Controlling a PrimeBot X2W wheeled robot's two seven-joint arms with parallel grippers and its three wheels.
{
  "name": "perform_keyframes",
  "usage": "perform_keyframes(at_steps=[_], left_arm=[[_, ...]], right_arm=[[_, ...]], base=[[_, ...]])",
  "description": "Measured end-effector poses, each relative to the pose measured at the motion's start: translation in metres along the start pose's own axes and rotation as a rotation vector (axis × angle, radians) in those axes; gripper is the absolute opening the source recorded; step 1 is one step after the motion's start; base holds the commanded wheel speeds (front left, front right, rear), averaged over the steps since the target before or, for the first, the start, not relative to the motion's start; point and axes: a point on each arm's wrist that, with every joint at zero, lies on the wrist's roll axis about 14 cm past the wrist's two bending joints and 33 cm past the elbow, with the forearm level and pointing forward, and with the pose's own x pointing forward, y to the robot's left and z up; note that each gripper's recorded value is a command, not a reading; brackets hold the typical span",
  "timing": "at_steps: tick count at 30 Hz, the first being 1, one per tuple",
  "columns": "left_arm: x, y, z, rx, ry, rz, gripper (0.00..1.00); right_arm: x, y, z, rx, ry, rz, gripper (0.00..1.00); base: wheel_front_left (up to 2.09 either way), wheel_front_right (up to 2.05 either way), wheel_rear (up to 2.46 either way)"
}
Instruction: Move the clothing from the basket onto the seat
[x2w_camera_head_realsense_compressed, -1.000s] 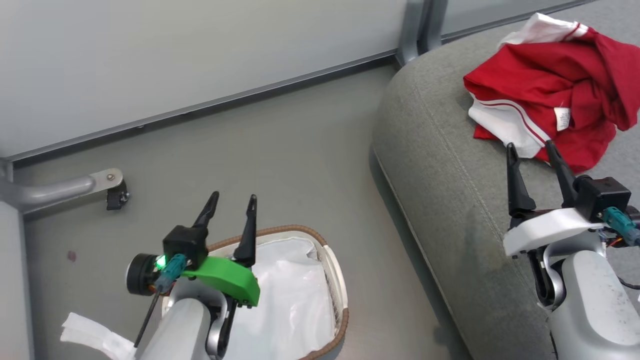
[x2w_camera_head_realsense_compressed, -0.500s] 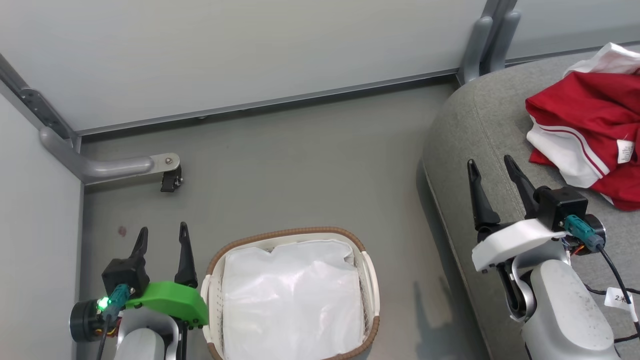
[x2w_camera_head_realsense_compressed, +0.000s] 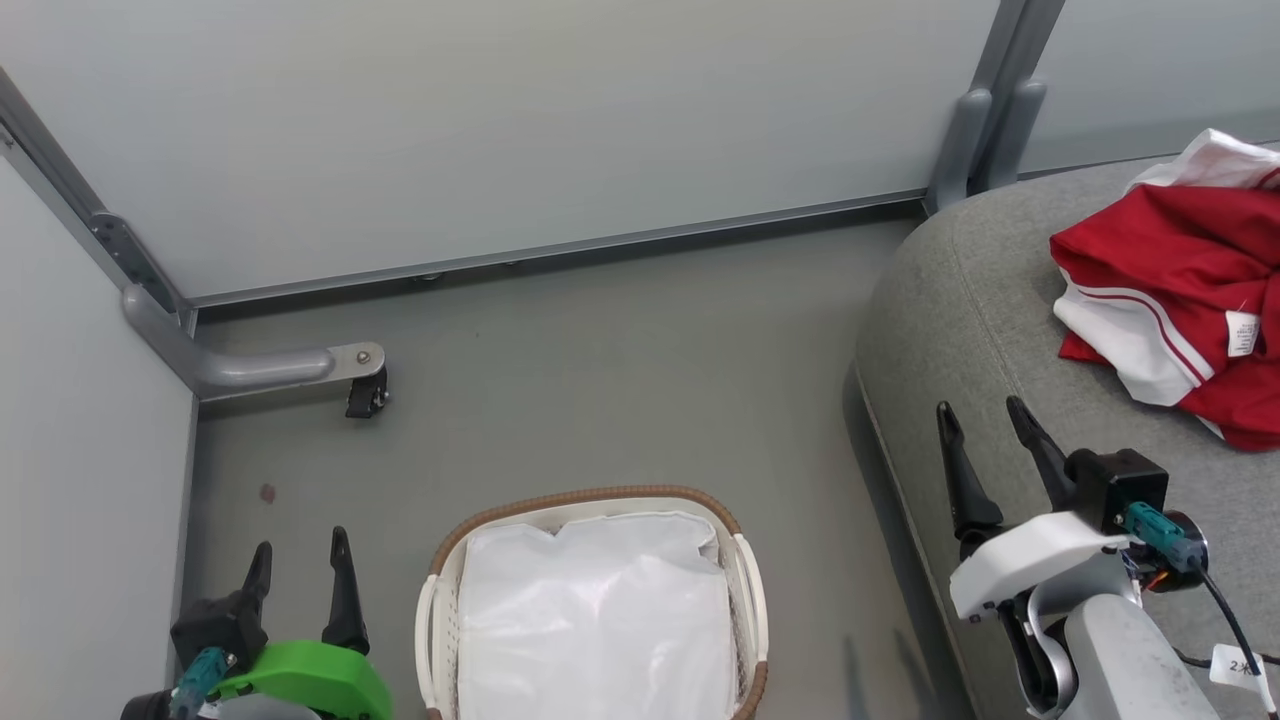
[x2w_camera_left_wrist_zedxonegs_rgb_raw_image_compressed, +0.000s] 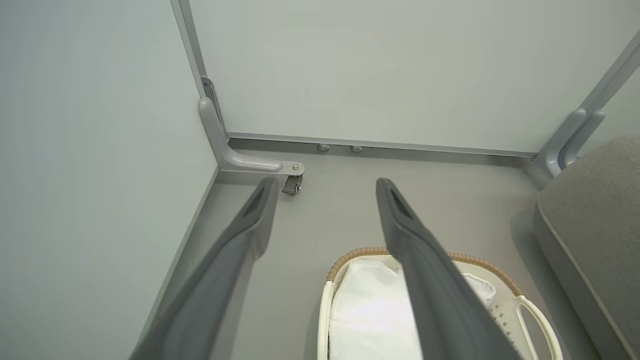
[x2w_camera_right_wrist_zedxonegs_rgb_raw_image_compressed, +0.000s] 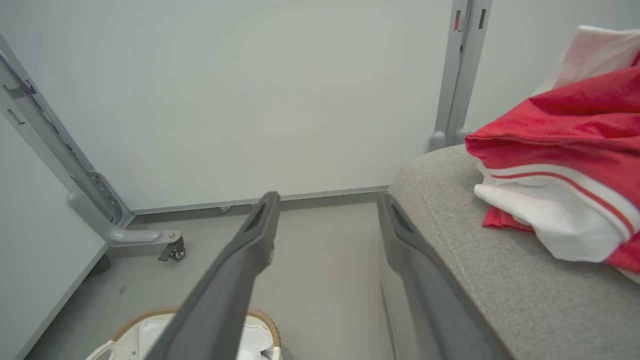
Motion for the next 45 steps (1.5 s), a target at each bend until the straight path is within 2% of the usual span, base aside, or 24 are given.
perform_keyframes(at_steps=[3,4,11,27,45], left_arm=[[-0.005,0.000,-0.002,-0.031,0.001,0.001,1.00],[-0.006,-0.001,-0.002,-0.038,0.000,-0.002,0.00],[-0.012,0.001,-0.020,-0.079,0.064,0.018,0.00],[-0.008,0.008,-0.004,-0.359,0.034,0.069,0.00],[-0.006,0.010,0.011,-0.618,0.004,0.072,0.00]], right_arm=[[-0.006,0.000,-0.003,0.002,0.008,-0.003,1.00],[-0.008,0.000,-0.004,0.002,0.011,-0.004,0.00],[-0.021,-0.004,-0.030,0.052,0.096,-0.034,0.00],[-0.022,-0.016,-0.023,0.331,0.082,-0.112,0.00],[-0.024,-0.023,-0.018,0.594,0.065,-0.157,0.00]], base=[[0.00,0.00,0.00],[0.00,0.00,0.00],[0.00,0.00,0.00],[0.00,0.00,0.00],[0.00,0.00,0.00]])
